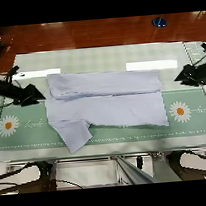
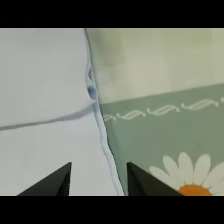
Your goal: Fold the shirts.
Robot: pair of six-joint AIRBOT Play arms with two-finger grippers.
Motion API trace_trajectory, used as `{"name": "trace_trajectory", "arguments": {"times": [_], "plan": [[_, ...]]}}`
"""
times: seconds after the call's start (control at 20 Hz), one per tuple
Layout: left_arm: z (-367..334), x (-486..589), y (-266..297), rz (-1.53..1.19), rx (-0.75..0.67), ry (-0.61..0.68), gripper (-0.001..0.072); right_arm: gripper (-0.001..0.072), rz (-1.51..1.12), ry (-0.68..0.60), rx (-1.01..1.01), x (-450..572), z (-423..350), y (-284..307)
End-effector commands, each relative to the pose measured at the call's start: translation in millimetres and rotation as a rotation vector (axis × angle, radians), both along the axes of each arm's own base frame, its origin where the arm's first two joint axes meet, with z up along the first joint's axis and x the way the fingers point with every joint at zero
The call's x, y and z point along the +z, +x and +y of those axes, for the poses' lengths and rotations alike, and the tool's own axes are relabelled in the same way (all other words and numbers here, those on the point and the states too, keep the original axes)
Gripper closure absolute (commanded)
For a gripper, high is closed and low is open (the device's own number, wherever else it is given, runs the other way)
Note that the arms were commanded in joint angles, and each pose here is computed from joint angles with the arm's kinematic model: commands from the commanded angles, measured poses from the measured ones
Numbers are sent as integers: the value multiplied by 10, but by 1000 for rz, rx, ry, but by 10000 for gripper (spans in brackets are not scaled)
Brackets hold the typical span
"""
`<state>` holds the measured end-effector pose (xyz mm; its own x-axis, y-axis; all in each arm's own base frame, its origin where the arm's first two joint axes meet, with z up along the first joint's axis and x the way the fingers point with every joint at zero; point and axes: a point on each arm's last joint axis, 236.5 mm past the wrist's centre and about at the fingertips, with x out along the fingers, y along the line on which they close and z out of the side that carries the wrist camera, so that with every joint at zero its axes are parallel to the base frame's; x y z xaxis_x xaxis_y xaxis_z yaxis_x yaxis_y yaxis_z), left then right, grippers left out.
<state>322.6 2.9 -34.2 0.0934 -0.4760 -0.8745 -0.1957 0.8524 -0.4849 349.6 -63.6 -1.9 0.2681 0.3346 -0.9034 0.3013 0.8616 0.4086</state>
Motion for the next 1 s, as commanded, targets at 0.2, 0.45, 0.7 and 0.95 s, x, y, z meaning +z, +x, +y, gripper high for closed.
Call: {"name": "trace_trajectory", "arguments": {"times": [0.2, 0.45, 0.7, 0.95], "plan": [[-180, -484, -989, 85, 333, -168, 198, 307, -139, 112, -184, -275, 609, -852], [-526, -667, -1251, 159, 212, -182, 198, 307, -109, 167, -155, -319, 776, -974], [-872, -801, -1126, 134, 154, -188, 200, 307, -141, 225, -180, -224, 855, -885], [-1044, -859, -1169, 142, 81, -184, 690, 307, -44, 93, -332, -454, 236, -1161]]}}
